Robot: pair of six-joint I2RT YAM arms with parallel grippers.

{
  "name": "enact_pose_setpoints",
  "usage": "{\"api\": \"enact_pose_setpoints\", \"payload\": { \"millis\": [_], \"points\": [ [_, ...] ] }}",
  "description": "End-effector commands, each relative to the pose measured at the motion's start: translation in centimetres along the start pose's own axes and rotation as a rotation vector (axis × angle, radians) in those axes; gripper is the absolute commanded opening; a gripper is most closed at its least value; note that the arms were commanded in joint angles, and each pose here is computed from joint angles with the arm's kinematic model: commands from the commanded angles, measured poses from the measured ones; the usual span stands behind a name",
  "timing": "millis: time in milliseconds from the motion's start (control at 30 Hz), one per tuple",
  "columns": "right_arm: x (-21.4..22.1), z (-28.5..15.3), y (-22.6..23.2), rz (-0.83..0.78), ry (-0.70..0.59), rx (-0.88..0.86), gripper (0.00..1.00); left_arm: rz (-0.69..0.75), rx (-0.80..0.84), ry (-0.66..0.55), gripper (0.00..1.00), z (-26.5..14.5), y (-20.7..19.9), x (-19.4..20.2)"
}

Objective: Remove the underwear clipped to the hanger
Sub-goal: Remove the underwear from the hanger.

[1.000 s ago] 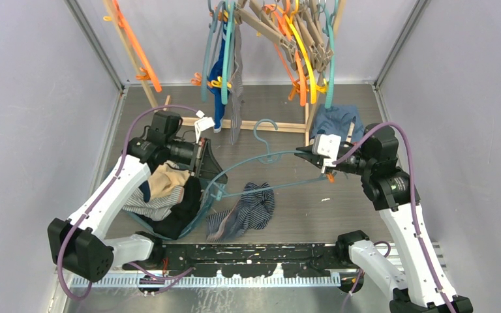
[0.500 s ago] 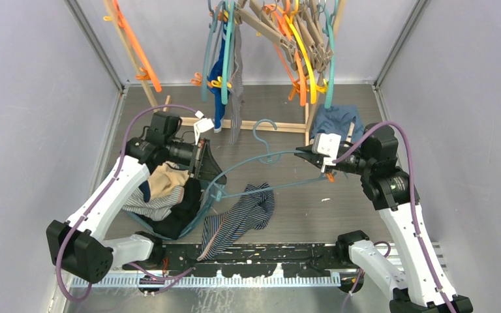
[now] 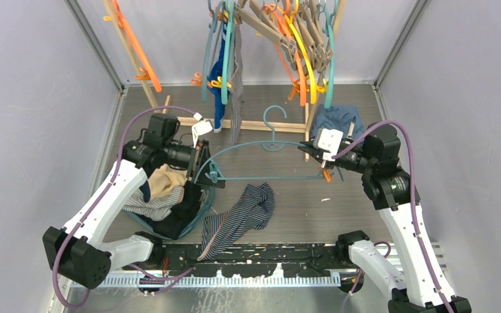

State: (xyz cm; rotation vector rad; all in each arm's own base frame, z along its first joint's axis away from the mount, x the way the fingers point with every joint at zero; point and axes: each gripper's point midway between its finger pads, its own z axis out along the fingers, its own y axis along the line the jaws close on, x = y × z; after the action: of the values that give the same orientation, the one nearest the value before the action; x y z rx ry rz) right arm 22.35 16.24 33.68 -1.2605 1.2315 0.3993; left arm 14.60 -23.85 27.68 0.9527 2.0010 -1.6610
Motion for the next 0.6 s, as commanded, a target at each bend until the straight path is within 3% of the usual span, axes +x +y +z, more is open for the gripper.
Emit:
{"api": "enact_pose_setpoints", "payload": {
  "millis": [0, 233, 567],
  "points": [
    [-1.3, -0.3, -1.0, -0.060, -0.029, 0.032, 0.01, 0.054, 0.028, -0.008, 0.43, -0.3, -1.3, -0.1],
    [-1.5, -0.4, 0.3, -0.067, -0.049, -0.030, 0.01, 0.154, -0.106, -0.019, 0.64, -1.0, 0.5, -0.5],
    [-1.1, -0.4, 2.3, -0.101, -0.055, -0.128, 0.01, 0.386, -0.748, -0.086, 0.82, -7.8, 6.7, -3.2]
  ]
}}
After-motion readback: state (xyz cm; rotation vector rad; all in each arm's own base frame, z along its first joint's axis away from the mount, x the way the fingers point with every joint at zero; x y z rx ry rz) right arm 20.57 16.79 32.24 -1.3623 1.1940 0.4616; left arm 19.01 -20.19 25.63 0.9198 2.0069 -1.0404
